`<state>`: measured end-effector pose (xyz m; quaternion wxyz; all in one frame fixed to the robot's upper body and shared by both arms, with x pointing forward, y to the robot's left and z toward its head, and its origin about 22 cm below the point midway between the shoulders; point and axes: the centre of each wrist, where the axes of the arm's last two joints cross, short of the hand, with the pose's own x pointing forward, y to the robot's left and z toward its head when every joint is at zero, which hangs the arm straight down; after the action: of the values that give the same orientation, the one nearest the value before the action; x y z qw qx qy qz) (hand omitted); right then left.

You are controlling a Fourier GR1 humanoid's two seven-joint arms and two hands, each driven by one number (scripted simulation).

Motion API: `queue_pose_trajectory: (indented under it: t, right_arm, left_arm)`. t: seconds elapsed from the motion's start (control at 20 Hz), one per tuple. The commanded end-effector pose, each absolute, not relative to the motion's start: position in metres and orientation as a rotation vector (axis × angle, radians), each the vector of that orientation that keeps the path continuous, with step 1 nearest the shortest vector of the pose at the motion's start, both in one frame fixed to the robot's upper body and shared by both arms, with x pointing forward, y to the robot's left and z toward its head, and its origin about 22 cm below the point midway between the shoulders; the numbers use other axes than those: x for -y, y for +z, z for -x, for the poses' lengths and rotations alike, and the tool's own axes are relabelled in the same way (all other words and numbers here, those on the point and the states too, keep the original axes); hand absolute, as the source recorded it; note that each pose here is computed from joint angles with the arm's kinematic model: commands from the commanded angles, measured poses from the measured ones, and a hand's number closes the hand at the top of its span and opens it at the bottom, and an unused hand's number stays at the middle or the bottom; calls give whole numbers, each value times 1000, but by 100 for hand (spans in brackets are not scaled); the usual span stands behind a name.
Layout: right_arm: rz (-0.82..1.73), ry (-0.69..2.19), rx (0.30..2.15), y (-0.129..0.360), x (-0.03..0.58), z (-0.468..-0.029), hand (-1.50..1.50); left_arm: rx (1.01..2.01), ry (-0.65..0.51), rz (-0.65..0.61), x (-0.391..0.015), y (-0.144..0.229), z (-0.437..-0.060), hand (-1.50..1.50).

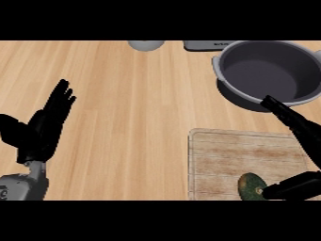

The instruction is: Pick the squash from the cutting board and place it in the pot

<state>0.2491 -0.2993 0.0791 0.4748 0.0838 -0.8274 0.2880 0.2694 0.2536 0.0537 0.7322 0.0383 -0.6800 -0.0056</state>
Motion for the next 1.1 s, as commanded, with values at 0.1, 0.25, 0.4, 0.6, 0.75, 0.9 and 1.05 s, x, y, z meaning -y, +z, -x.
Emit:
queue_pose_trajectory:
  t: [0.1,0.25,0.4,0.6,0.75,0.9,1.05]
  right_arm:
    - [-72,992,2125,98,343,-191,-150]
    - [117,1169,2001,121,386,-180,-150]
    - [176,1276,1931,149,384,-167,-150]
    - [273,1397,1797,175,384,-155,-150]
    - [305,1467,1664,193,369,-141,-150]
    - [327,1477,1576,201,351,-135,-150]
    - [368,1460,1496,189,341,-134,-150]
  left_arm:
    - [1465,45,-52,-249,58,-271,0]
    - [1465,38,-33,-252,55,-261,0]
    - [1488,25,-46,-232,58,-265,0]
    - [1477,16,-46,-241,61,-260,0]
    - [1469,19,-40,-243,64,-252,0]
    - [1480,6,-19,-236,69,-267,0]
    - [1466,-6,-25,-232,68,-269,0]
